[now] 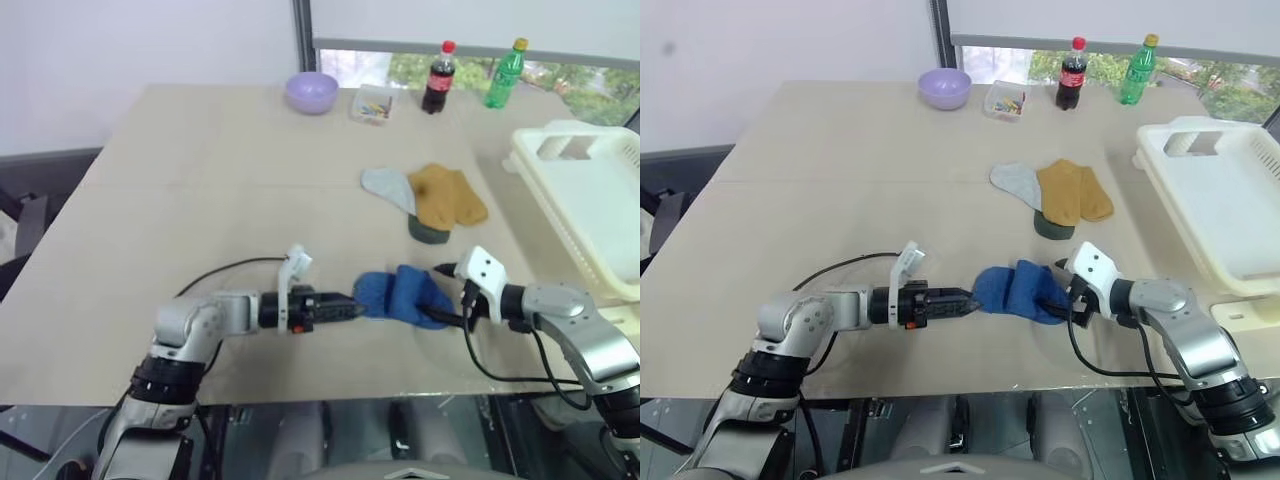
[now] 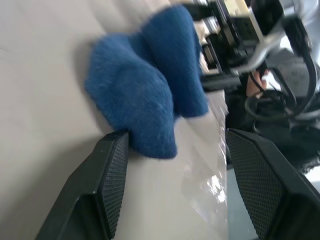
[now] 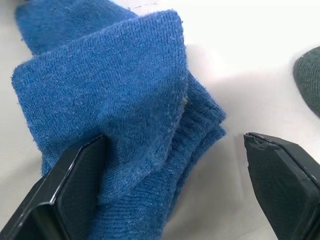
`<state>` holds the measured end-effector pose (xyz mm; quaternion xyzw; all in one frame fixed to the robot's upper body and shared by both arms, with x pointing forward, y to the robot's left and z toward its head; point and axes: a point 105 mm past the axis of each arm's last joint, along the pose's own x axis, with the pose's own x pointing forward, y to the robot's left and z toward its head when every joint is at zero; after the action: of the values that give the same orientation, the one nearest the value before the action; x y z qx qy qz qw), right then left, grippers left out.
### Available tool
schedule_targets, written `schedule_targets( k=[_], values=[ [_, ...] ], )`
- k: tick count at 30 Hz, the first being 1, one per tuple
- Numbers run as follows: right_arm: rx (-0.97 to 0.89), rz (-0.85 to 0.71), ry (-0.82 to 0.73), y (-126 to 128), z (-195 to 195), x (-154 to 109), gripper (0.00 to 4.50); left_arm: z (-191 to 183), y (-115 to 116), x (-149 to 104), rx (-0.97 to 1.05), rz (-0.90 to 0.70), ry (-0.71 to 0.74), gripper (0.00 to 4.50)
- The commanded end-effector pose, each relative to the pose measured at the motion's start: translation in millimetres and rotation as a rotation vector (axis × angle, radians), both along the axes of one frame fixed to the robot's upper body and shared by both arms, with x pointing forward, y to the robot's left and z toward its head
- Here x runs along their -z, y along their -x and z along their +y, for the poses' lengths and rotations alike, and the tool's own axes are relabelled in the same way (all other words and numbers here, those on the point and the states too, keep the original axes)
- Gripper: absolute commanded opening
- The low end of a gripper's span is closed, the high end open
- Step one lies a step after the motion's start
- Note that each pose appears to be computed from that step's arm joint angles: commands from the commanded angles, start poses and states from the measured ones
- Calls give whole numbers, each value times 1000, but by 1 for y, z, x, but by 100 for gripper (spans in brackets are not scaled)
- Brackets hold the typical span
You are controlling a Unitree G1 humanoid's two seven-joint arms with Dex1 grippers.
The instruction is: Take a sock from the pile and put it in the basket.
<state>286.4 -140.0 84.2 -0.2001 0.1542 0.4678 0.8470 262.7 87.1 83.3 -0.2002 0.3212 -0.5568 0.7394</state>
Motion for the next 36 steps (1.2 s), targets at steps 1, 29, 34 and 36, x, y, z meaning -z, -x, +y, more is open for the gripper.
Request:
schedule_targets(
  k=[1,29,34,36],
  values=[
    [31,18,34,-1,-5,10,446,-8,13,-5,66,25,34,329],
    [25,-11,24,-7,1,8,446,6,-9,21,-99,-97,-211,329],
    [26,-12,25,-6,0,7,446,10,-17,18,-137,-123,-217,329],
    [26,-12,24,-6,1,8,446,11,-20,17,-146,-130,-215,329]
  ],
)
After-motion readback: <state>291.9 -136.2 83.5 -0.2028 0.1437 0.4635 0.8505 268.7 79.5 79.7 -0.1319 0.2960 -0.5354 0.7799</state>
